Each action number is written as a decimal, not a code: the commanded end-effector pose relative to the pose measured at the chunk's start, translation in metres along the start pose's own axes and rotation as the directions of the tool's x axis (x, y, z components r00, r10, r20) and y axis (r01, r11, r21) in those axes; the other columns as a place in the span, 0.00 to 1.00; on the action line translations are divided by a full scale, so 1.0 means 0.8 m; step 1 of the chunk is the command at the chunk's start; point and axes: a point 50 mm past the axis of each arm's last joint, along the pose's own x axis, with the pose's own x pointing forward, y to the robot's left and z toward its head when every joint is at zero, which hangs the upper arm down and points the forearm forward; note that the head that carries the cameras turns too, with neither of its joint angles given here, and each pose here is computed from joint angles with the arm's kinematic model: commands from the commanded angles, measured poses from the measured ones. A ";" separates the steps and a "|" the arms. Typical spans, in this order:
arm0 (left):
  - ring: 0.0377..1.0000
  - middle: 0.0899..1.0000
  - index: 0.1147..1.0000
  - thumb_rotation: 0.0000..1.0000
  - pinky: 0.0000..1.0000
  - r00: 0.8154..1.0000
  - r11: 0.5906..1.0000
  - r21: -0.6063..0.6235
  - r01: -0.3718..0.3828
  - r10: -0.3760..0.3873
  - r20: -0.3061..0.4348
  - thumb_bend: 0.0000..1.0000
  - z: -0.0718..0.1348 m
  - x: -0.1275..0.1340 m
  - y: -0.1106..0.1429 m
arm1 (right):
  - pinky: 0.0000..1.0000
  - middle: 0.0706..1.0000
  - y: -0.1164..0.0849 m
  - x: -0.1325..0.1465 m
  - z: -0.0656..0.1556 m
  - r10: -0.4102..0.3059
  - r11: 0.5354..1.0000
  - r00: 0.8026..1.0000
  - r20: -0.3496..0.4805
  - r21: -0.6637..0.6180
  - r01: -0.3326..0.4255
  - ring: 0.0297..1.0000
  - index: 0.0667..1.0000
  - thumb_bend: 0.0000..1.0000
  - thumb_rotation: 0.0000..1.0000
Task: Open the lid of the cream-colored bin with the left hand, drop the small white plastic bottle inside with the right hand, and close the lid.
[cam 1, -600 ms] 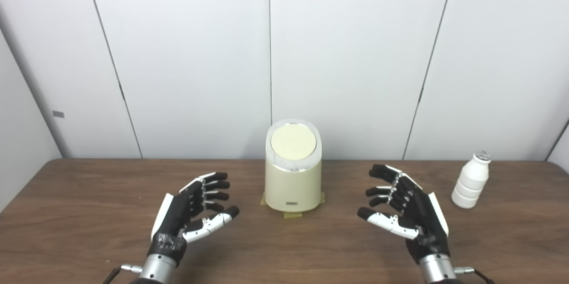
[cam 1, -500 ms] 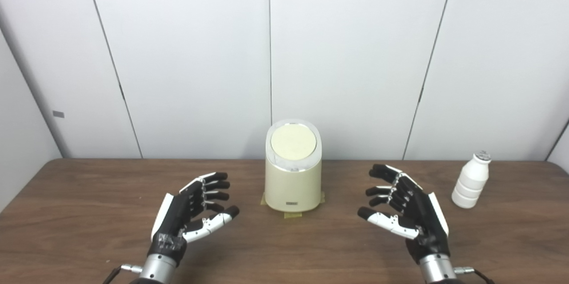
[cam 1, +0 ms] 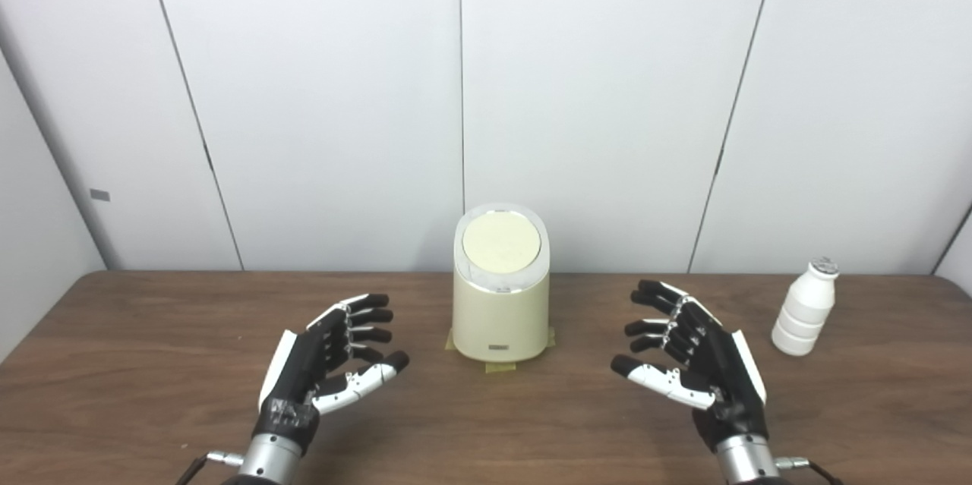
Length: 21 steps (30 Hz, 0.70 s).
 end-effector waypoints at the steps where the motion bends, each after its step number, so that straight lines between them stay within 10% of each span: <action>1: 0.65 0.71 0.74 0.16 0.53 0.995 0.999 -0.019 -0.029 0.031 0.095 0.69 0.029 0.020 -0.011 | 0.48 0.72 0.001 0.017 0.023 0.004 1.000 0.996 0.088 0.005 -0.005 0.56 0.72 0.80 0.15; 14: 0.99 0.99 0.99 0.35 0.97 0.986 0.986 0.100 -0.130 0.118 0.121 0.82 0.073 0.067 -0.036 | 0.49 0.71 0.003 0.018 0.025 0.008 1.000 0.996 0.091 0.004 -0.008 0.56 0.71 0.79 0.14; 21: 1.00 1.00 1.00 0.33 0.91 0.985 0.984 0.154 -0.095 0.070 0.158 0.86 0.115 0.115 -0.042 | 0.49 0.72 0.000 0.019 0.022 0.004 1.000 0.997 0.081 0.000 -0.004 0.56 0.71 0.81 0.16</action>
